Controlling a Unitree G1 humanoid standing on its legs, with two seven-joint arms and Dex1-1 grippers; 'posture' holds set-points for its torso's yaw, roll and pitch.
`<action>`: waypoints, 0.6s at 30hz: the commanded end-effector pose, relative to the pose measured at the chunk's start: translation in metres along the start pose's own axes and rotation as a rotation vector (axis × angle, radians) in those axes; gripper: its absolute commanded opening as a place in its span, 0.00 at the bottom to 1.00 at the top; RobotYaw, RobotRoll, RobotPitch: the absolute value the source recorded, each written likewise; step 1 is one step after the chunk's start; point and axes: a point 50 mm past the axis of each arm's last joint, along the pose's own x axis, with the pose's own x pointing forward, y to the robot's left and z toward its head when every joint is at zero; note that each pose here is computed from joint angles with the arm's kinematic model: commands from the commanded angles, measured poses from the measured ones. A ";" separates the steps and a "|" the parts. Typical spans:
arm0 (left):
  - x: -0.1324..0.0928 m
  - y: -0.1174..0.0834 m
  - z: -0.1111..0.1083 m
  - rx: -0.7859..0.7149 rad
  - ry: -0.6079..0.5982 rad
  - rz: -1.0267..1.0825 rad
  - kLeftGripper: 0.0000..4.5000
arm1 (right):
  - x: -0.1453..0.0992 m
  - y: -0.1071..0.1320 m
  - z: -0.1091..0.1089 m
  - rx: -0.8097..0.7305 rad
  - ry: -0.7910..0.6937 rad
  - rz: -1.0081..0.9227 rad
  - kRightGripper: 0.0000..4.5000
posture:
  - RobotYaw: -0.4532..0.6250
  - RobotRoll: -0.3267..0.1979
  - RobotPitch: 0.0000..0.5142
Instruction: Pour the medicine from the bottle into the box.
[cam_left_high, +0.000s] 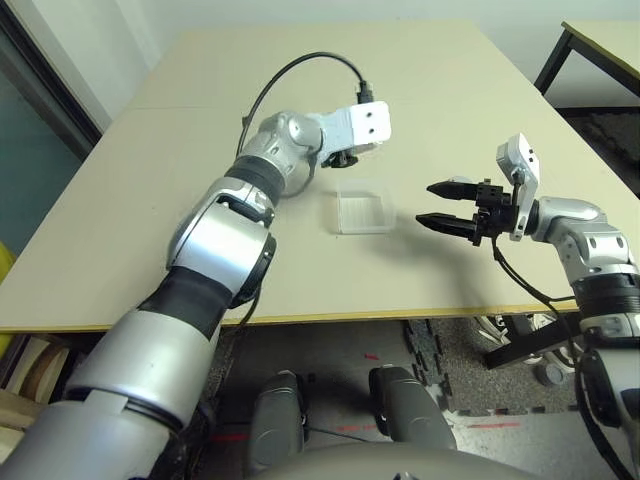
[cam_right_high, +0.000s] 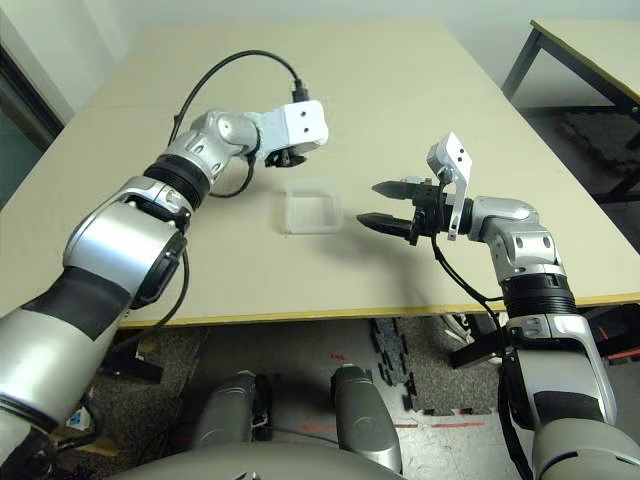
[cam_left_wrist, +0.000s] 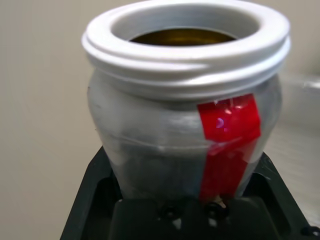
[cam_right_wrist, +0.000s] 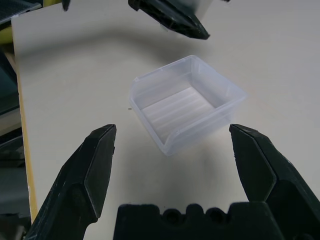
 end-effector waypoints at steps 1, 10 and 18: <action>-0.009 0.009 -0.013 -0.232 -0.043 0.031 0.62 | -0.001 -0.001 -0.003 0.002 -0.012 -0.012 1.00 | 0.26 0.62 0.09; -0.014 0.016 -0.029 -0.149 0.011 0.171 0.62 | 0.004 -0.003 -0.002 0.001 -0.015 0.004 1.00 | 0.28 0.62 0.08; 0.000 0.006 0.021 1.380 0.170 0.413 0.62 | 0.005 -0.002 -0.002 0.007 -0.020 0.009 1.00 | 0.28 0.62 0.09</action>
